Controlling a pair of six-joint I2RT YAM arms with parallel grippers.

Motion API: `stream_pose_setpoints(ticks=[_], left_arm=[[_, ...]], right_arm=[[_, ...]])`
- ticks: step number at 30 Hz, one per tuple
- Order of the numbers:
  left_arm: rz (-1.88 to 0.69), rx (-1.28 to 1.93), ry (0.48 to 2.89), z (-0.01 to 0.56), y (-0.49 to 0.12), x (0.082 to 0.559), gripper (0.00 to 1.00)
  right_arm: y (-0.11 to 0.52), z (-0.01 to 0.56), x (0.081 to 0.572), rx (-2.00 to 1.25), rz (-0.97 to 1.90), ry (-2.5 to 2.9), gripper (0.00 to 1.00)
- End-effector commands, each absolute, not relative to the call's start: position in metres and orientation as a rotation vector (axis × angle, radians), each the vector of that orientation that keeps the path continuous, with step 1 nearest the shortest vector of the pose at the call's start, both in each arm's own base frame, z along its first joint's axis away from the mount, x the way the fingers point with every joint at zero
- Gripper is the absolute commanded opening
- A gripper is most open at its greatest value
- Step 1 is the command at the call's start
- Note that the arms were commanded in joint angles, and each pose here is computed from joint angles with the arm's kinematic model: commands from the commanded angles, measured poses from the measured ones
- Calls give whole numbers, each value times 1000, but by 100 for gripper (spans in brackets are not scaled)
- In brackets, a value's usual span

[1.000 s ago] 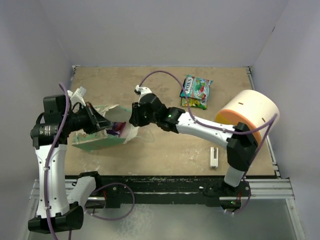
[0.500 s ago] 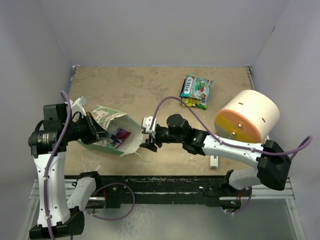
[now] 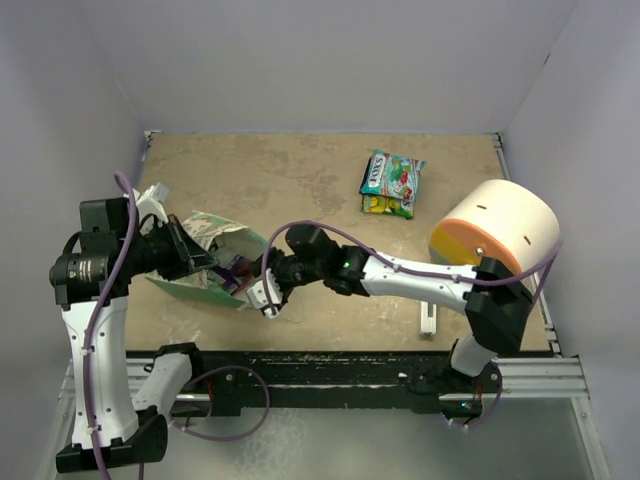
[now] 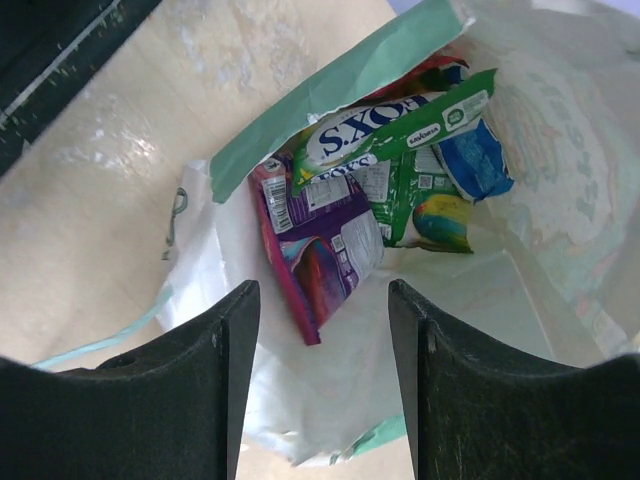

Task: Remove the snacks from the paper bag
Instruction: Take out the snack from the paper bag.

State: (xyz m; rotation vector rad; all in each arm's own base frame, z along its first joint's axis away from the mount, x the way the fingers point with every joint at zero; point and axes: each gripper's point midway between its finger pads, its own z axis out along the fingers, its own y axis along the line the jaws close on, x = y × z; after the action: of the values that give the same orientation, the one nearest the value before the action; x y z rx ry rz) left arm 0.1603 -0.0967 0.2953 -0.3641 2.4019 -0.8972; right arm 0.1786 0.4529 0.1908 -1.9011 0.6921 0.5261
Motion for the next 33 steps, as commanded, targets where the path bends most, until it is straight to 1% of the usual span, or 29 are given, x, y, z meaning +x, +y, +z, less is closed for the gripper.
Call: stream_pose_setpoints(ticks=[1, 7, 15, 22, 33], left_arm=[[-895, -289, 2355, 313, -98, 164, 0], [-900, -279, 2370, 311, -98, 162, 0], [-934, -287, 2364, 311, -102, 161, 0], [-946, -281, 2360, 313, -103, 159, 0], [-948, -259, 2370, 316, -104, 158, 0]], right_arm=[[469, 192, 185, -2003, 450, 538, 56], [475, 158, 197, -2134, 412, 567, 57], [484, 129, 216, -2165, 332, 602, 58], [495, 121, 232, -2142, 260, 618, 58], [521, 113, 249, -2028, 247, 651, 58]])
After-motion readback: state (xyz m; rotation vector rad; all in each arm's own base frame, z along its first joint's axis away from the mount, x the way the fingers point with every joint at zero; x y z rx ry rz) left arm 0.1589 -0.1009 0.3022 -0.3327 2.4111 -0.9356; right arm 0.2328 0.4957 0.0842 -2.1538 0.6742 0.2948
